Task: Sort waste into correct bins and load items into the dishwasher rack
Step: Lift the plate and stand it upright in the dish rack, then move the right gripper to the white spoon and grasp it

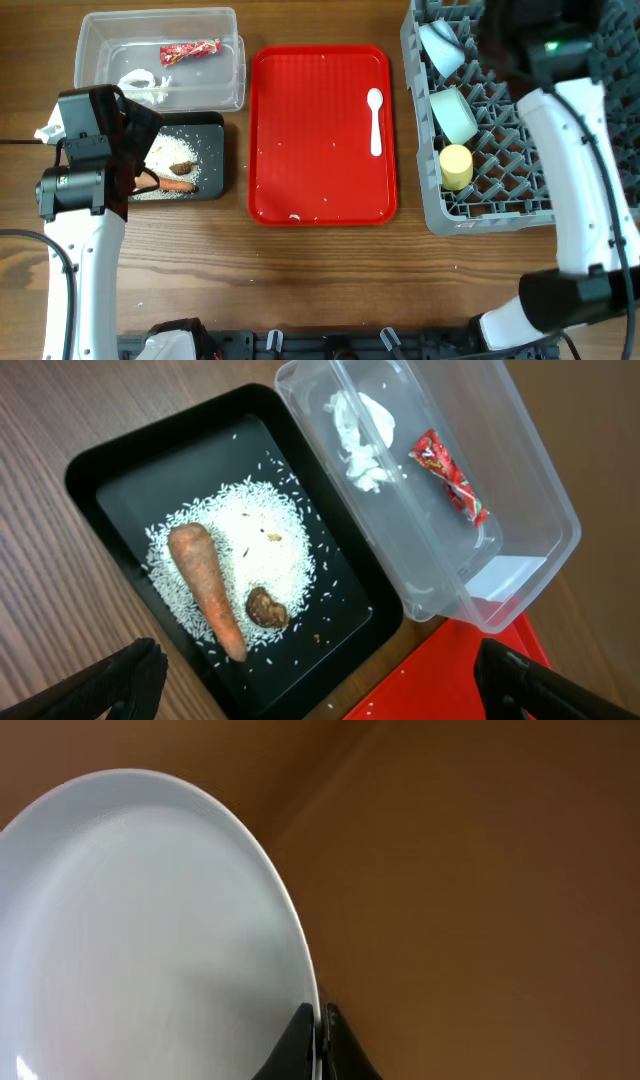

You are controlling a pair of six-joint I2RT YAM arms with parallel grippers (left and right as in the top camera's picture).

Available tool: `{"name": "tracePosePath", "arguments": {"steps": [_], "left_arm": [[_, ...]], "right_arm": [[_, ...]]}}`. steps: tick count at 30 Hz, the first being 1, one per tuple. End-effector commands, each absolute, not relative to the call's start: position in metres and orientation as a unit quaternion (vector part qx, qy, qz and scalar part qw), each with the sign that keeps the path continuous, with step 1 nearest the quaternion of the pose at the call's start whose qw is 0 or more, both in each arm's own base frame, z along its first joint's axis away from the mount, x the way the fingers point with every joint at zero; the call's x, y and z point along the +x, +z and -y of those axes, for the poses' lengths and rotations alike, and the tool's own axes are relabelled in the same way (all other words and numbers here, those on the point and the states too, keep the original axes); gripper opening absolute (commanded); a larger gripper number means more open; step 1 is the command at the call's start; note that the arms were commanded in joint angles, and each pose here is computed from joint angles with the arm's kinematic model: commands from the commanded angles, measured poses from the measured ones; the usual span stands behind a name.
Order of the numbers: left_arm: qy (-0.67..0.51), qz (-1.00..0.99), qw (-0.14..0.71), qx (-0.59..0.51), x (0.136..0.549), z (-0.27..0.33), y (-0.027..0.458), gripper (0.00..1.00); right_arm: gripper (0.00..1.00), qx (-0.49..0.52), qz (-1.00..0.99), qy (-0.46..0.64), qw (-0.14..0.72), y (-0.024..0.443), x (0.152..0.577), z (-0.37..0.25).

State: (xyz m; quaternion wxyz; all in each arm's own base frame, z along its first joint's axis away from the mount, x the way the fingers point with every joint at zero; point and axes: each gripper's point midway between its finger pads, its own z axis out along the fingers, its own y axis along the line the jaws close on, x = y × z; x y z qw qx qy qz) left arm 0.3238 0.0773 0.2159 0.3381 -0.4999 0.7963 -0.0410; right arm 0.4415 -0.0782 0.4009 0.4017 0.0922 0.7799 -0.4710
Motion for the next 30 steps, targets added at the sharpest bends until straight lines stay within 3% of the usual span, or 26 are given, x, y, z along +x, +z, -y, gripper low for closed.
{"name": "tracePosePath", "arguments": {"steps": [1,9,14,19,20,21,22,27,30], "left_arm": [[-0.041,-0.795,0.348,-0.496,0.325,-0.078,0.224,1.00],[-0.041,-0.795,0.348,-0.496,0.325,-0.078,0.224,1.00],[-0.041,-0.795,0.348,-0.496,0.325,-0.078,0.224,1.00],[-0.041,-0.795,0.348,-0.496,0.325,-0.078,0.224,1.00],[-0.041,-0.795,0.348,-0.496,0.325,-0.078,0.224,1.00],[-0.041,-0.795,0.348,-0.496,0.325,-0.078,0.224,1.00],[-0.041,-0.795,0.348,-0.496,0.325,-0.078,0.224,1.00],[-0.041,-0.795,0.348,-0.496,0.325,-0.078,0.224,1.00],[-0.041,-0.795,0.348,-0.496,0.325,-0.078,0.224,1.00]], "right_arm": [[0.04,-0.017,-0.803,-0.509,0.309,0.364,0.469,0.105],[0.04,-0.192,-0.820,-0.458,0.284,0.290,0.541,0.086],[0.04,-0.205,-0.829,-0.455,0.254,0.243,0.559,0.091],[0.04,-0.212,-0.831,-0.446,0.255,0.232,0.565,0.087],[0.22,-0.214,-0.831,-0.439,0.265,0.232,0.568,0.084],[0.70,-0.200,-0.834,-0.432,0.279,0.234,0.570,0.082],[0.99,-0.169,-0.838,-0.422,0.300,0.236,0.571,0.080],[1.00,-0.063,-0.835,-0.358,0.414,0.292,0.561,0.044],[1.00,-0.068,-0.852,-0.227,0.467,0.318,0.534,-0.036]]}}
